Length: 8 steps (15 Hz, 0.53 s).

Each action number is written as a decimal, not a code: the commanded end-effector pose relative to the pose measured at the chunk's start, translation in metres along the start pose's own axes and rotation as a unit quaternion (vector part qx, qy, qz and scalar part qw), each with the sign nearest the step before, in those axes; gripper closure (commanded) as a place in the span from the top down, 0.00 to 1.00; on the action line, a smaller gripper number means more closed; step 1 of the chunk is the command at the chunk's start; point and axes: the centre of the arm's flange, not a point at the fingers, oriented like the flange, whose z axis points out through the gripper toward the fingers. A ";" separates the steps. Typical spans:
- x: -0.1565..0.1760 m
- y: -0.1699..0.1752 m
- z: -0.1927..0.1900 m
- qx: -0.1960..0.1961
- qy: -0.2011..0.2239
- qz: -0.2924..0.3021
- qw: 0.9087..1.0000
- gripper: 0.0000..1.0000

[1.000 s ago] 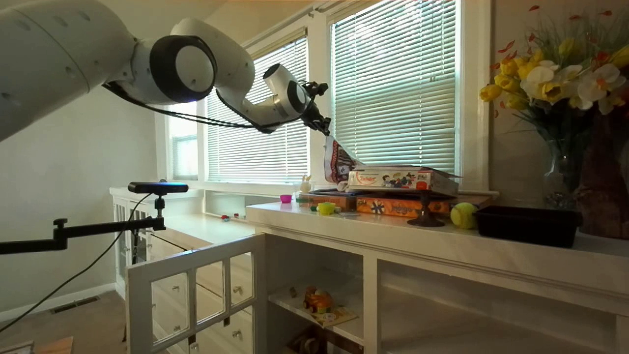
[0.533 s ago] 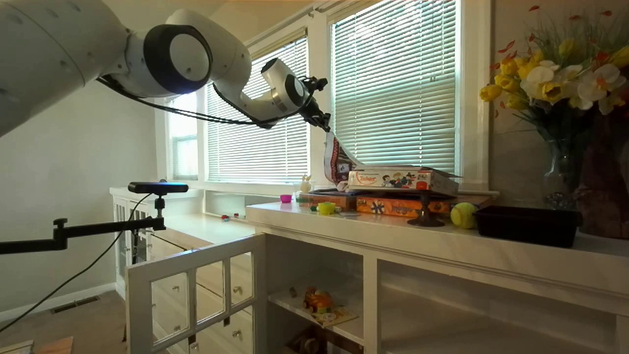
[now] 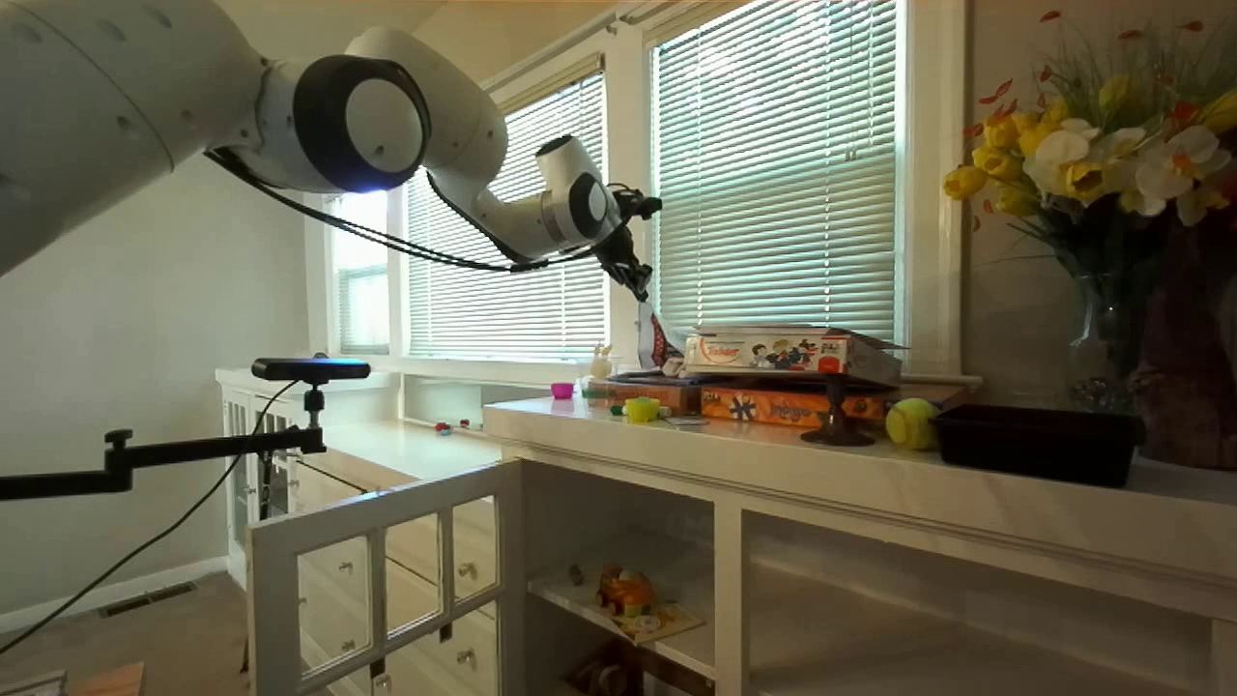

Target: Hang the towel on the cabinet's door

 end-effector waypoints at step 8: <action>-0.027 0.015 -0.073 -0.069 0.109 0.074 0.989 0.01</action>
